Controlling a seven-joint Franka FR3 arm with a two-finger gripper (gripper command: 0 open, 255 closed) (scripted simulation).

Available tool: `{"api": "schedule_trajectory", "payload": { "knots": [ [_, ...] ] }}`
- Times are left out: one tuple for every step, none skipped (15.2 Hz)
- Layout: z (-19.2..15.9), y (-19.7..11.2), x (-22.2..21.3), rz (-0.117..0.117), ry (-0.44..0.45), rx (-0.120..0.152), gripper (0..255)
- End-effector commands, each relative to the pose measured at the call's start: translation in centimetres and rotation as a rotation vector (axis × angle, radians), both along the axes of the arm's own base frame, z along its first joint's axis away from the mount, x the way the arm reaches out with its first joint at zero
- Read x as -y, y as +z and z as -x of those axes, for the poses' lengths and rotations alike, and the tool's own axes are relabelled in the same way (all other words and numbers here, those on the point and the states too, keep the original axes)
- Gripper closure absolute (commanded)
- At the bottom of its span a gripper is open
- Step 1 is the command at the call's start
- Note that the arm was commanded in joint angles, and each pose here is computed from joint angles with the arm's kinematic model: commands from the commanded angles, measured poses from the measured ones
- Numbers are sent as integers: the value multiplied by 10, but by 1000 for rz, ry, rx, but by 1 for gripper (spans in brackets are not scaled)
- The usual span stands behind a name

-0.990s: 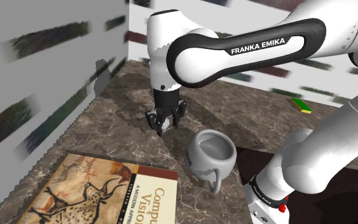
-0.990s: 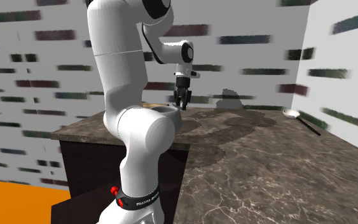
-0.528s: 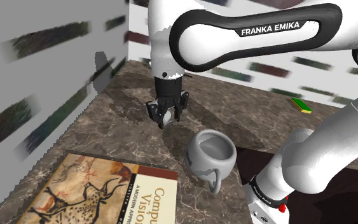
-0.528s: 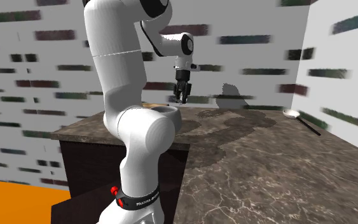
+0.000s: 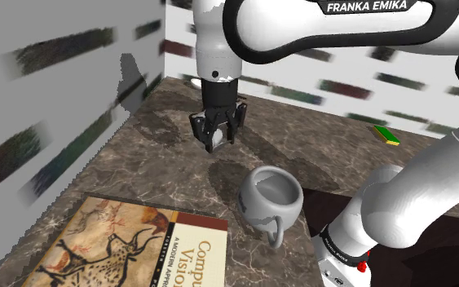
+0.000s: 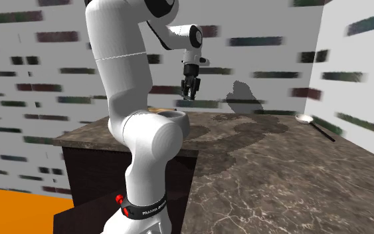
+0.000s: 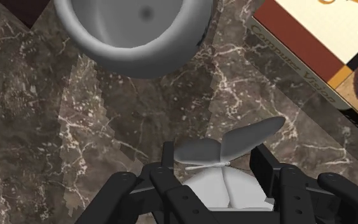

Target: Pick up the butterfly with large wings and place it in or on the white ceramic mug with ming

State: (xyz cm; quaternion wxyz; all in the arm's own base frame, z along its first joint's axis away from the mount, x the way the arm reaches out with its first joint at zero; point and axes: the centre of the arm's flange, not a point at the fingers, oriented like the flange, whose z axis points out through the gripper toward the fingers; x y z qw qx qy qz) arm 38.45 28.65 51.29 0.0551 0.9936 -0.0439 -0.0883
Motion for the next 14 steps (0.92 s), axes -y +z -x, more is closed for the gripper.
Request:
{"api": "schedule_trajectory", "payload": {
  "knots": [
    [0, 11, 0, 0, 0, 0, 255],
    [0, 17, 0, 0, 0, 0, 255],
    [0, 22, 0, 0, 0, 0, 255],
    [0, 27, 0, 0, 0, 0, 255],
    [0, 33, 0, 0, 0, 0, 255],
    [0, 38, 0, 0, 0, 0, 255],
    [0, 43, 0, 0, 0, 0, 255],
    [0, 44, 0, 0, 0, 0, 255],
    [12, 44, 5, 0, 0, 0, 255],
    [25, 44, 9, 0, 0, 0, 255],
    [37, 44, 14, 0, 0, 0, 255],
    [50, 44, 18, 0, 0, 0, 255],
    [62, 43, 22, 0, 0, 0, 255],
    [75, 43, 27, 0, 0, 0, 255]
  ]
}}
